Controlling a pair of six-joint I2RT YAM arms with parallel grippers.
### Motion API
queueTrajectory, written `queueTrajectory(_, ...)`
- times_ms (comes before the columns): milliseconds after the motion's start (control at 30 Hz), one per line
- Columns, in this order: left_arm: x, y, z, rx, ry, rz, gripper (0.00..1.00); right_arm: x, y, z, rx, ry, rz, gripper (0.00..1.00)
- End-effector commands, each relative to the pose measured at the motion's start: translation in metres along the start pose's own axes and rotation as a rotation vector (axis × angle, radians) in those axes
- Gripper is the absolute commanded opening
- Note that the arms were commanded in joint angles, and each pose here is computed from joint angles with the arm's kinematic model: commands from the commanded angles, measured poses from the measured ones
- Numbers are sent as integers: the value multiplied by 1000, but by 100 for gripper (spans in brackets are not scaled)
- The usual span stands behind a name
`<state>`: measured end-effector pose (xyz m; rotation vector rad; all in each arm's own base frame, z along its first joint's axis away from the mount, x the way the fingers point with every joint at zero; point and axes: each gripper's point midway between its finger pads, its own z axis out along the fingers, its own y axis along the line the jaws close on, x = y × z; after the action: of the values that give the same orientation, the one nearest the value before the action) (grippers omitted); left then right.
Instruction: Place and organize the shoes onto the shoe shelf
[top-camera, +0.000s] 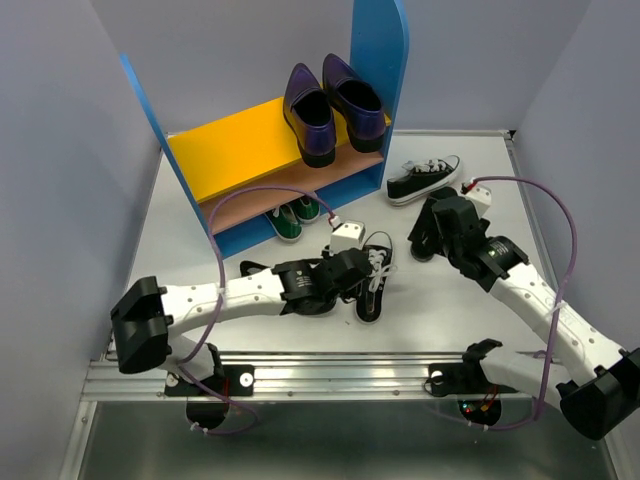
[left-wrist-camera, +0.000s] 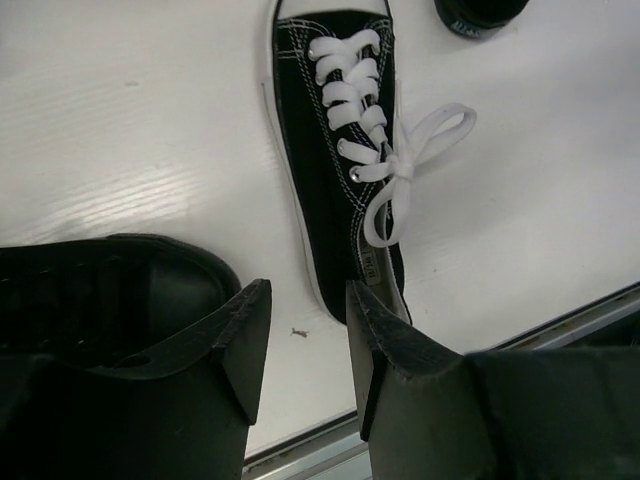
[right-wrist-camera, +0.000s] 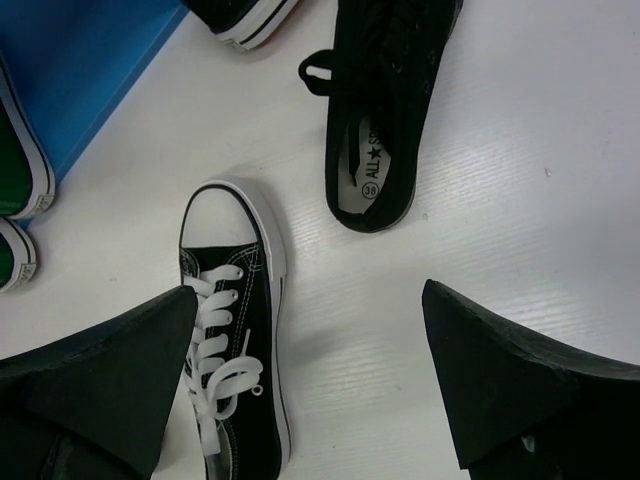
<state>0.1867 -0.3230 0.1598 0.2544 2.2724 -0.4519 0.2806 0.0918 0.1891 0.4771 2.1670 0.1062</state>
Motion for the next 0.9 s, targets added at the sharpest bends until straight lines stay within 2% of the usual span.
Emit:
queueTrajectory(0,4,-37,15,136,13,-22,46,-29,-4,-14,30,-93,40,100)
queueTrajectory(300,52,-45,51,133,158,26,48,-24,-5,-13,27,-77,55,100)
queueTrajectory(533,75,-38,71,56,232,64,43,-22,-5,-12,30,-72,47,100)
queueTrajectory(667,78,-31,78,-1,240,83,34,-20,-4,-10,28,-65,51,100)
queueTrajectory(767,68,-28,74,-26,216,85,0,-20,-4,-10,24,-65,51,100)
queueTrajectory(867,38,-30,58,-29,143,71,0,-21,-4,-11,25,-68,51,100)
